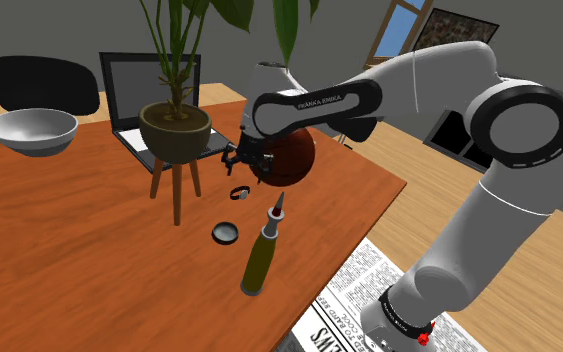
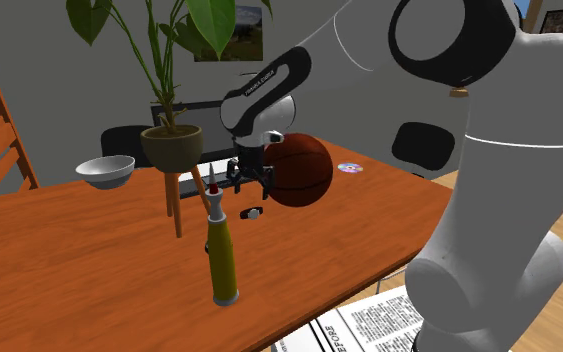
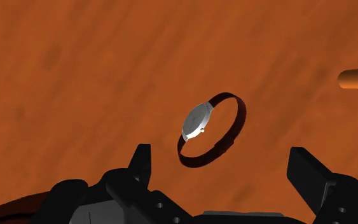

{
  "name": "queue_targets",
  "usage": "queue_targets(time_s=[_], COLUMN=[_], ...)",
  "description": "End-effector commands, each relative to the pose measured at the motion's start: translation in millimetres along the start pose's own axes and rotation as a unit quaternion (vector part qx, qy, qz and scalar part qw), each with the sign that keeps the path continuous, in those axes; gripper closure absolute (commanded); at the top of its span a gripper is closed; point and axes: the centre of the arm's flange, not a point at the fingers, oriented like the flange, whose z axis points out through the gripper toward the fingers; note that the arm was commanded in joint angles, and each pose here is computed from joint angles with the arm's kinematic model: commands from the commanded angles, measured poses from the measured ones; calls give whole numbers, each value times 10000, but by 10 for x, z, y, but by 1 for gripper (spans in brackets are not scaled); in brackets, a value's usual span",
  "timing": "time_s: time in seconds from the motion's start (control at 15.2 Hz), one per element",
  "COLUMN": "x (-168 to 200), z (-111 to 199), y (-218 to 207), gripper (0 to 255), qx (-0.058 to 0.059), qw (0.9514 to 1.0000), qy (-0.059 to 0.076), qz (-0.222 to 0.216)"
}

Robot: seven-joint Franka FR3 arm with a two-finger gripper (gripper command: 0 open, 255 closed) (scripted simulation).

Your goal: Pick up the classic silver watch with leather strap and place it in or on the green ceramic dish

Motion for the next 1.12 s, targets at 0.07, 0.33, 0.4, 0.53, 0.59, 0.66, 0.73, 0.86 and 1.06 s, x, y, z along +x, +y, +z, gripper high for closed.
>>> queue_targets(time_s=[0.07,0.33,0.4,0.53,0.59,0.66,0.73,0.86,1.06], x=[231,247,247,247,247,247,247,333,579], z=[265,453,453,453,453,453,453,367,513], y=[59,70,70,70,70,70,70,96,-26], gripper=[0,0,0,0,0,0,0,255,255], qx=[-312,-312,-312,-312,-312,-312,-312,-326,-340], qw=[9984,9984,9984,9984,9984,9984,9984,9984,9983], qy=[408,408,408,408,408,408,408,410,413], qz=[-236,-236,-236,-236,-236,-236,-236,-217,-225])
